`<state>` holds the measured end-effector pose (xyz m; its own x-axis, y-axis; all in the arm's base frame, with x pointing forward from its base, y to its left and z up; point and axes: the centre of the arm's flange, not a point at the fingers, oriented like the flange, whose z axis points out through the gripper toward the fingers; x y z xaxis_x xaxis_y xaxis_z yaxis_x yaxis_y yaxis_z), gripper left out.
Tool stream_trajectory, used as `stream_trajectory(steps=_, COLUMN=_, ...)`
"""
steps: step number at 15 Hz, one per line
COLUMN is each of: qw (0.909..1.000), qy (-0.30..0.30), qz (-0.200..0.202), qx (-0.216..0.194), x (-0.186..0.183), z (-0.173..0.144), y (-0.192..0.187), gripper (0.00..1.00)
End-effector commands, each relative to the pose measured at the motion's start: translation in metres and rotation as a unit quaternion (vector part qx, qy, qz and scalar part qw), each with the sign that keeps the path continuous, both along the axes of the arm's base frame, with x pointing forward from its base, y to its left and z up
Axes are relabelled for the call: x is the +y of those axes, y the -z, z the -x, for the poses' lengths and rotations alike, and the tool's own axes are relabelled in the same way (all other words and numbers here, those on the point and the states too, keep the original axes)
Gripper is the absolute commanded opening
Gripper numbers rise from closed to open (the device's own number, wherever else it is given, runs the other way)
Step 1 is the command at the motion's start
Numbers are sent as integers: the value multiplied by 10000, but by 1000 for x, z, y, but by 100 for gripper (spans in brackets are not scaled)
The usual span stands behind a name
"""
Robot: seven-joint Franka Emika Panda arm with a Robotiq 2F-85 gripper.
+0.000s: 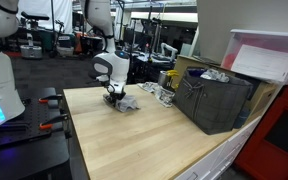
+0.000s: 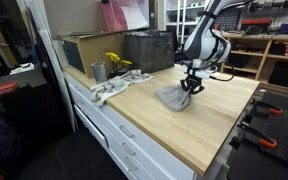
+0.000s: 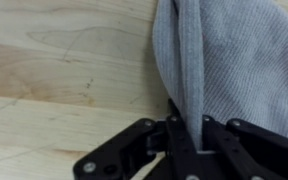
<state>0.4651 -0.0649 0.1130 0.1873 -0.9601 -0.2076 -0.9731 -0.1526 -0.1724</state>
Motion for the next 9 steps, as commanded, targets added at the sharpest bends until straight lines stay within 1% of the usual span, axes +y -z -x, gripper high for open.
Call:
stream_trajectory(steps=1, qw=9992, qy=-269, qz=-86, qx=293, x=4, z=18, y=-39, gripper=2)
stream_trajectory(steps=3, qw=9977, qy=-424, qz=-287, qx=445, x=2, z=16, y=-53, gripper=2)
stream_trajectory(steps=6, qw=9949, qy=-352, qz=-620, qx=710, x=-5, z=3, y=-67, gripper=2)
stream_trajectory(steps=9, qw=9919, qy=-308, qz=-915, qx=821, x=-9, z=-10, y=-78, gripper=2)
